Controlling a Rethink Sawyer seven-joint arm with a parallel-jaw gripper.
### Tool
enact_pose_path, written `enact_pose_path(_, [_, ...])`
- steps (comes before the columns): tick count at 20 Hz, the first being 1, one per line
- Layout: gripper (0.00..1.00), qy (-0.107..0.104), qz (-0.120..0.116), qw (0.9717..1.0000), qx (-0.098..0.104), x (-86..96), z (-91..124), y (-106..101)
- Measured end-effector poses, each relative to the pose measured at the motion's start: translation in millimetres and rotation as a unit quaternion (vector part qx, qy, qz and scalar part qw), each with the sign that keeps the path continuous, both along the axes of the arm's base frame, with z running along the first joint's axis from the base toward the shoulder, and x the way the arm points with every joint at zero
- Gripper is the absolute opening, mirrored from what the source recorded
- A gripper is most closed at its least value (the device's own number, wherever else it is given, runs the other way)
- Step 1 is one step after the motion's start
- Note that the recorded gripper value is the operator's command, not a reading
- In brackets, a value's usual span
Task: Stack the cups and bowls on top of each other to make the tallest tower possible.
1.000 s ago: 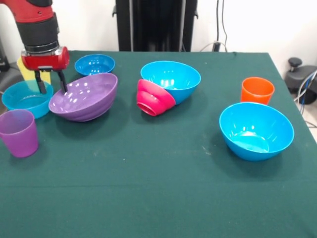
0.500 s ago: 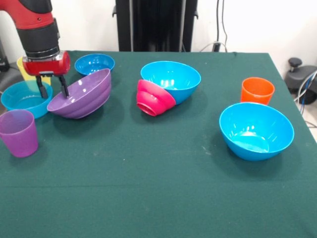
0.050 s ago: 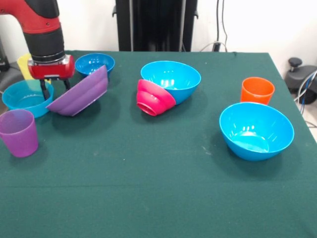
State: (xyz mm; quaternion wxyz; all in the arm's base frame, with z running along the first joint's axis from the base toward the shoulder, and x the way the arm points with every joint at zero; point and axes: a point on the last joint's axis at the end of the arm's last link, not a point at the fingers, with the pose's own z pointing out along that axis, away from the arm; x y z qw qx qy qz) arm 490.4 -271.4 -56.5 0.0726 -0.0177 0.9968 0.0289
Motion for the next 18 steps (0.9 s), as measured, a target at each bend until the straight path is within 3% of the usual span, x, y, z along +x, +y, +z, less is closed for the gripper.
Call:
enact_pose_path(5, [1.0,-0.004,0.021,0.9997,-0.01,5.5,0,10])
enact_pose_path(18, [1.0,-0.01,0.04,0.9987,-0.029,11.0,5,18])
